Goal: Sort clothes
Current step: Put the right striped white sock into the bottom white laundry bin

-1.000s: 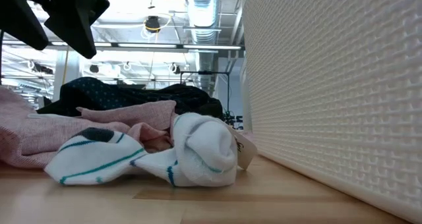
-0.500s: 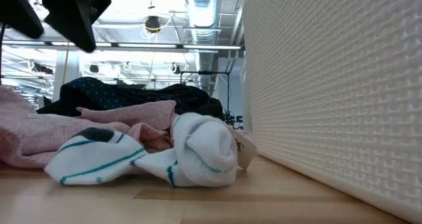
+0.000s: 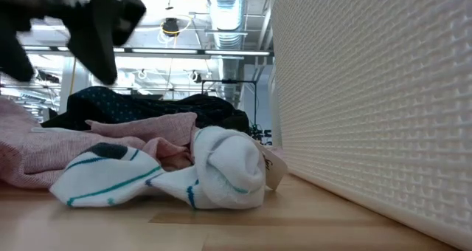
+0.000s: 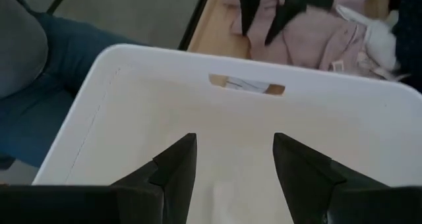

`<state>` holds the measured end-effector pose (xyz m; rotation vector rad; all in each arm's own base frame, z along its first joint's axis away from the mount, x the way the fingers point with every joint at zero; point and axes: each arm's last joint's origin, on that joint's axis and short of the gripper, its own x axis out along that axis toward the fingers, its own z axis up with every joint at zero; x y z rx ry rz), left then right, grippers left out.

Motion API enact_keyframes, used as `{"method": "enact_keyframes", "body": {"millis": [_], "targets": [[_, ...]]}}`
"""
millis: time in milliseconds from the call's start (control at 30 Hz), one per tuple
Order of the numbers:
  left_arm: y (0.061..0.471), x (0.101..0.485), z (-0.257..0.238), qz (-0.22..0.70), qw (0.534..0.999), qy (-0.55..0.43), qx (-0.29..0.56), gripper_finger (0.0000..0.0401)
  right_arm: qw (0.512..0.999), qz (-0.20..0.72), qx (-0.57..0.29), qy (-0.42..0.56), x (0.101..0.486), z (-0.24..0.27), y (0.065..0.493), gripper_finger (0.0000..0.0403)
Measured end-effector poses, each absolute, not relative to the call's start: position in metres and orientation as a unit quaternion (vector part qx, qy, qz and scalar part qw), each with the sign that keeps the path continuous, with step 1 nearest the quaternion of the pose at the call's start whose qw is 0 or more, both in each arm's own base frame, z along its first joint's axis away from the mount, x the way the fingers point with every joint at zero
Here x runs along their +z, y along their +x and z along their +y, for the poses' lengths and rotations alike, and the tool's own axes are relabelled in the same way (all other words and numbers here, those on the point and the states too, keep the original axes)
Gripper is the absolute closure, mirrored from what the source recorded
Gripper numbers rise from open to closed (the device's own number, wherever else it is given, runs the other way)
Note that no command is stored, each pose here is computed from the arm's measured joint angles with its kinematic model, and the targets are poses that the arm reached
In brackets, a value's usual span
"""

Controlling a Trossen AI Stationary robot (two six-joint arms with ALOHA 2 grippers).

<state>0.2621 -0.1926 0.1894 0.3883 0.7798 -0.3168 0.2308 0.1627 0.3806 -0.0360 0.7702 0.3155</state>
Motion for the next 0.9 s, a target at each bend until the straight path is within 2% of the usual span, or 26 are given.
{"method": "enact_keyframes", "body": {"millis": [133,400,700,800,900], "targets": [[0.269,0.172,-0.191,0.396,0.881,0.210,-0.150,0.0177,0.914,0.376,0.153,-0.020,0.379,0.164,0.233,0.0186],[0.281,0.158,-0.196,0.369,0.877,0.251,-0.180,0.0206,0.917,0.366,0.156,-0.016,0.380,0.166,0.235,0.0186],[0.291,0.140,-0.186,0.398,0.866,0.243,-0.183,0.0236,0.920,0.358,0.159,-0.014,0.381,0.166,0.236,0.0186],[0.295,0.144,-0.185,0.383,0.875,0.233,-0.182,0.0258,0.920,0.357,0.159,-0.014,0.381,0.166,0.236,0.0186],[0.297,0.147,-0.186,0.367,0.879,0.239,-0.188,0.0298,0.920,0.357,0.159,-0.015,0.381,0.166,0.236,0.0186]]}}
